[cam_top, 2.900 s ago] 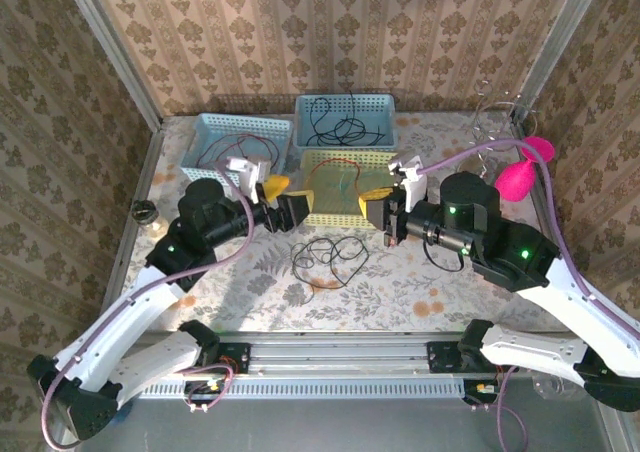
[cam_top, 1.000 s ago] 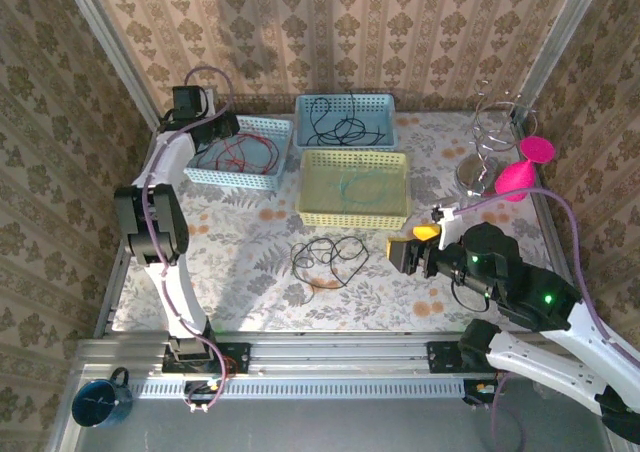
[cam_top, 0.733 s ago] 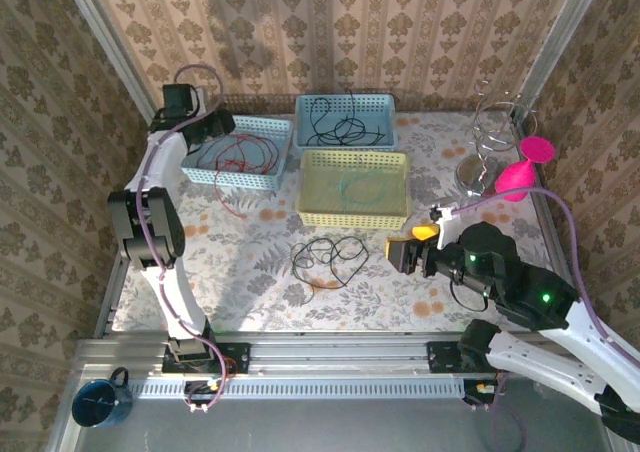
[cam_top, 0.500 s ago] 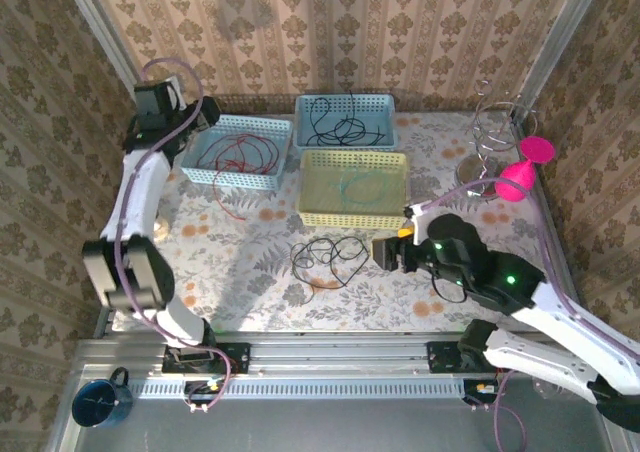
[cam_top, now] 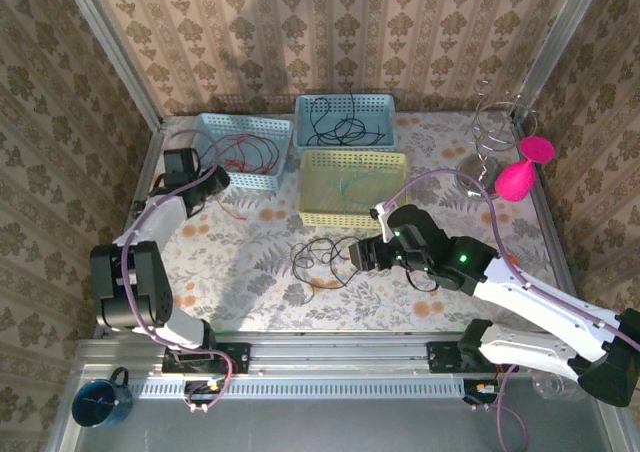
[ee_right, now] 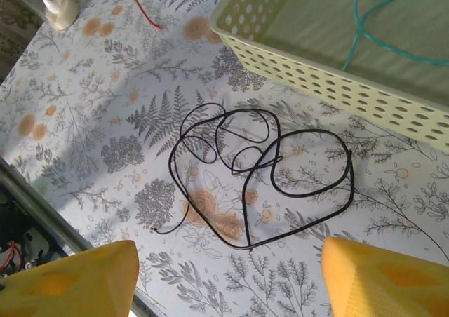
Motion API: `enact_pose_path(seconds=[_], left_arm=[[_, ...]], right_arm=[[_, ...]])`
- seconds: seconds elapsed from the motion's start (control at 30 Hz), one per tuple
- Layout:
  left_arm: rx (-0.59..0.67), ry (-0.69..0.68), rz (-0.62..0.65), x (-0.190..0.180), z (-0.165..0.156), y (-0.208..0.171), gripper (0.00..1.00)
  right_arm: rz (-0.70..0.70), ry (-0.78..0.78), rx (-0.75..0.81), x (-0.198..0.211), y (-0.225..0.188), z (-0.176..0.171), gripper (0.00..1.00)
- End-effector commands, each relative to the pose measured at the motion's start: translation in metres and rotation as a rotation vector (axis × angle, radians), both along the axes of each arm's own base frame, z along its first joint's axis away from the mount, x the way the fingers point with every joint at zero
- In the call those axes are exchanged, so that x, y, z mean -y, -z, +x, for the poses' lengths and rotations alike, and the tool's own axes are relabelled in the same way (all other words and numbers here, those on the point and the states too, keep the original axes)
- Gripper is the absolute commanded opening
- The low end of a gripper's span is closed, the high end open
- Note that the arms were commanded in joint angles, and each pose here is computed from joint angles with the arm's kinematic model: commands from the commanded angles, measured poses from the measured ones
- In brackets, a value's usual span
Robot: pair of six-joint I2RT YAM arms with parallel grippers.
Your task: Untangle the cables
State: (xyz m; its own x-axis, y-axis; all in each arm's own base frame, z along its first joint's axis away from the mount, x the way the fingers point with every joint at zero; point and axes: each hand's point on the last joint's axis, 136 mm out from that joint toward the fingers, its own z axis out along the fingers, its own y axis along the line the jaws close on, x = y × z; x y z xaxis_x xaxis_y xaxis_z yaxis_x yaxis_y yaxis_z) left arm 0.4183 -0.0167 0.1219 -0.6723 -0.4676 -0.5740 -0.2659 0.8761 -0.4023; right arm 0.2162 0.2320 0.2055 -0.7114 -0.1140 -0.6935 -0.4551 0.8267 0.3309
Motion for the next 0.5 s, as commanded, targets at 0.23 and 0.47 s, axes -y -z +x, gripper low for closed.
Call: enact_pose_path(seconds=[0.23, 0.47], left_arm=[[-0.100, 0.052, -0.049, 0.006, 0.007, 0.057, 0.17], [0.050, 0.107, -0.038, 0.026, 0.017, -0.022, 0.00]], right_arm=[[0.024, 0.006, 0.020, 0.006, -0.009, -0.004, 0.72], [0.027, 0.007, 0.042, 0.004, -0.015, 0.000, 0.72]])
